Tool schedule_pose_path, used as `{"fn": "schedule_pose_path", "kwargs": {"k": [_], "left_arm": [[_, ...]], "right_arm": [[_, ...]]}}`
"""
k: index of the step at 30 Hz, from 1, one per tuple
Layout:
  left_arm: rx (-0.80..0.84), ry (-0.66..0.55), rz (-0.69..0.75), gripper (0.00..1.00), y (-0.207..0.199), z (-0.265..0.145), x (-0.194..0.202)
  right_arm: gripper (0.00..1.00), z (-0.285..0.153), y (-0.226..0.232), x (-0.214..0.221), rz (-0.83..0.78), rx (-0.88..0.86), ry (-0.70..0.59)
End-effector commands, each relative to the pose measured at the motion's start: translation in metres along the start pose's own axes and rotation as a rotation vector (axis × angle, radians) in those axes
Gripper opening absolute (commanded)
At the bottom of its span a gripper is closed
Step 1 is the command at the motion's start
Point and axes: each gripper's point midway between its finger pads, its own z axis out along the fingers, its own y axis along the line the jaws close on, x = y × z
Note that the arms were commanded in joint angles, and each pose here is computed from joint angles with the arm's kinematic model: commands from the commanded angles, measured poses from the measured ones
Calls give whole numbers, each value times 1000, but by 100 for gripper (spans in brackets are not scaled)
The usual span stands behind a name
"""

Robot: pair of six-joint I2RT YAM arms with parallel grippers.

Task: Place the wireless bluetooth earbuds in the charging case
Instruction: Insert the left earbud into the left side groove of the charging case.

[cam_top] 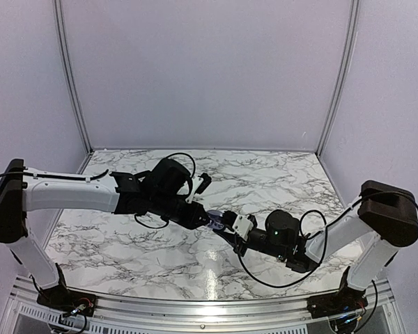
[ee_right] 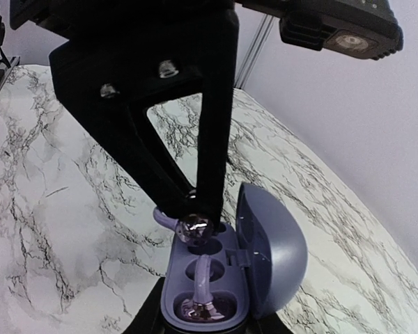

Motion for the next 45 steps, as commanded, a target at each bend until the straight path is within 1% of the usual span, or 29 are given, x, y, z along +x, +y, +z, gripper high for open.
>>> {"fn": "schedule_pose_path", "kwargs": {"k": [1, 11, 20, 31, 33, 39, 45], "left_arm": [[19, 3, -22, 13, -9, 6, -6], [-2, 42, -29, 14, -4, 12, 0], [-33, 48, -38, 13, 2, 8, 5], [-43, 57, -43, 14, 3, 7, 6], [-42, 62, -41, 15, 2, 7, 7], [-42, 60, -42, 23, 1, 7, 6], [-61, 60, -42, 25, 4, 5, 6]], "right_arm": [[0, 2, 0, -38, 18, -1, -145], [0, 2, -1, -37, 30, 14, -158], [0, -2, -6, -40, 53, 43, -189], [0, -1, -12, -40, 78, 74, -190], [0, -1, -13, -40, 81, 78, -191], [0, -2, -10, -43, 85, 61, -206], [0, -4, -10, -42, 87, 62, -209]]}}
